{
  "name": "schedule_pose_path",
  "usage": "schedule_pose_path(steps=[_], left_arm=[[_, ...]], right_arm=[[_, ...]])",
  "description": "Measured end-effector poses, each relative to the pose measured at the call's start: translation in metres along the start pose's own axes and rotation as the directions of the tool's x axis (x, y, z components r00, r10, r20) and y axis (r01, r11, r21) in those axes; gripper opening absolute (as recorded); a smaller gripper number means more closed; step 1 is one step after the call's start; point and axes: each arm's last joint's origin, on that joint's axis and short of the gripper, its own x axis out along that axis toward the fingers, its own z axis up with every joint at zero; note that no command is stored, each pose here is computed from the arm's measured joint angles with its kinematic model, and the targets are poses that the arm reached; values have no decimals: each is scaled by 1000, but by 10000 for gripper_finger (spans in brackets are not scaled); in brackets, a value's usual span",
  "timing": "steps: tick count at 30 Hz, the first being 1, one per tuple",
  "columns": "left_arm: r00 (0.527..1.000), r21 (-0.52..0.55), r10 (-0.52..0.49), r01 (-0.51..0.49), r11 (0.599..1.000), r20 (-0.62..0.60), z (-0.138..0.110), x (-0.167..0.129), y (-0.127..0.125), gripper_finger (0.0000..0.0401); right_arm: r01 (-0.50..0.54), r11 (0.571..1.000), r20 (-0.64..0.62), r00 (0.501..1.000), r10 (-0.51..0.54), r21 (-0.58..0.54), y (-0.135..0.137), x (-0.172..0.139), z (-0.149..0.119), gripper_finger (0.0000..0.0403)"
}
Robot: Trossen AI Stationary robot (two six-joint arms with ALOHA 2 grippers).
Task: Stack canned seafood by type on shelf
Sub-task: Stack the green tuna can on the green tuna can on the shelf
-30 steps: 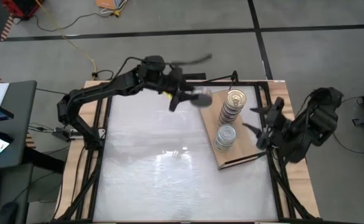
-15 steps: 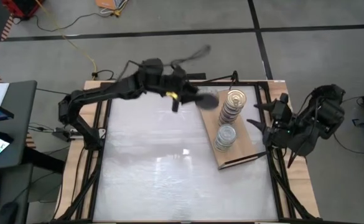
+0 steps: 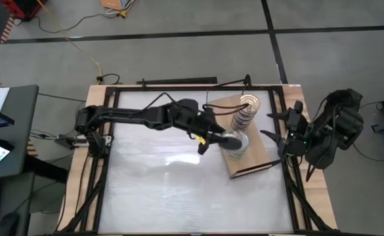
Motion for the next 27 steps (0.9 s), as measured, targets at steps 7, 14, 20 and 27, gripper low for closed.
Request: schedule_pose_path(steps=[7,14,20,27], left_arm=[[998,-47,-45,47,998,40,-7,15,3,132],[987,-90,-110,121,989,117,-4,19,9,132],[982,-102,-115,131,986,148,-1,18,13,132],[981,-140,-123,144,980,148,-1,18,11,132]], right_arm=[[-90,957,-15,996,89,-277,41,-3,-6,311],[22,771,31,1000,-3,-637,104,12,-25,311],[110,748,99,993,-59,-655,128,20,-35,311],[123,691,100,992,-74,-713,132,23,-39,311]])
